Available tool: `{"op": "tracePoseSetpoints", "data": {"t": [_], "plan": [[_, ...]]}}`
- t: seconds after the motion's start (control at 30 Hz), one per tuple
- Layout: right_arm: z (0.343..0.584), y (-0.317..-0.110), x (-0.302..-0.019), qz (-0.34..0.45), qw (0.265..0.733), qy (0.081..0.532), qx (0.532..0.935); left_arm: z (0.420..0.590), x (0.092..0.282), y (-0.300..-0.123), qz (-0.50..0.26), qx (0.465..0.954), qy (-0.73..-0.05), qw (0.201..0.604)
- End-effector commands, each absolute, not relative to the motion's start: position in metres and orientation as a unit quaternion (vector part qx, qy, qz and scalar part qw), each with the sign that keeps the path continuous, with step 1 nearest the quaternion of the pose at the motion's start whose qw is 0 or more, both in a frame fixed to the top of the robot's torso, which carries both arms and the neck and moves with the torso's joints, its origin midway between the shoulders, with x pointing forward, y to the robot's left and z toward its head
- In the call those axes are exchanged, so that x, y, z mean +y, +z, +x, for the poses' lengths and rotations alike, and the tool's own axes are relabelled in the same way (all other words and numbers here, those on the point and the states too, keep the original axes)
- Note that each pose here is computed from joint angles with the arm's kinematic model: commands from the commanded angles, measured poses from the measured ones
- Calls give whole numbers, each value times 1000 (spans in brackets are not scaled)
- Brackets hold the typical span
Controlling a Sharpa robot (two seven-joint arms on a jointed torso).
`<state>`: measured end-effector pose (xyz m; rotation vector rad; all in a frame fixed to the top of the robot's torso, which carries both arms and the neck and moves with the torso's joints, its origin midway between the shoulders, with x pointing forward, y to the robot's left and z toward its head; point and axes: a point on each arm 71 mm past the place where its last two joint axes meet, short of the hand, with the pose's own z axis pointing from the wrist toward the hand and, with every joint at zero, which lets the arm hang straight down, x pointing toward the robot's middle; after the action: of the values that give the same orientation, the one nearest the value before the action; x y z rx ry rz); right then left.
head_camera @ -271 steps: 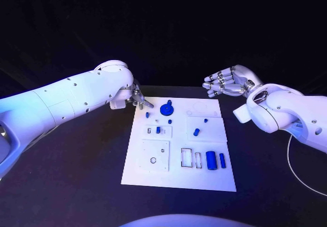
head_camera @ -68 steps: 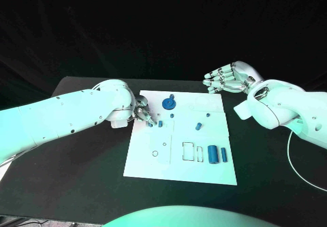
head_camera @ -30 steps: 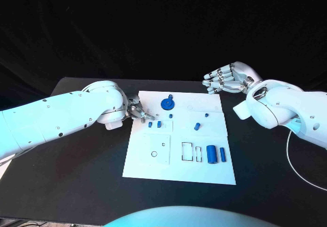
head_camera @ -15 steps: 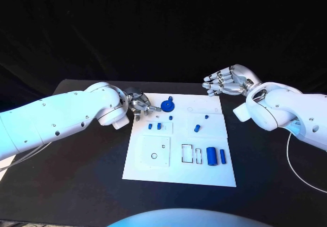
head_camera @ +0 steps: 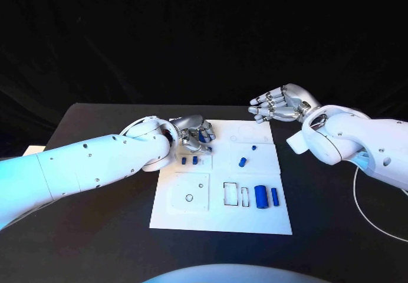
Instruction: Assemble the parts on the task board
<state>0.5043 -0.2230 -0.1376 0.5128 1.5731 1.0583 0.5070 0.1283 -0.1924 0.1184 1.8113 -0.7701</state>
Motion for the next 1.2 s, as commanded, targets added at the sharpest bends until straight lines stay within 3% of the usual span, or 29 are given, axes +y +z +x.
{"op": "tracePoseSetpoints", "data": {"t": [0.03, 0.73, 1.2], "plan": [[504, -138, -222, 212, 551, 450, 670, 506, 123, -191, 130, 738, -303, 588], [504, -140, -220, 211, 551, 452, 669, 510, 107, -199, 162, 753, -253, 585], [504, -141, -219, 210, 549, 453, 670, 513, 112, -206, 170, 777, -217, 566]]}}
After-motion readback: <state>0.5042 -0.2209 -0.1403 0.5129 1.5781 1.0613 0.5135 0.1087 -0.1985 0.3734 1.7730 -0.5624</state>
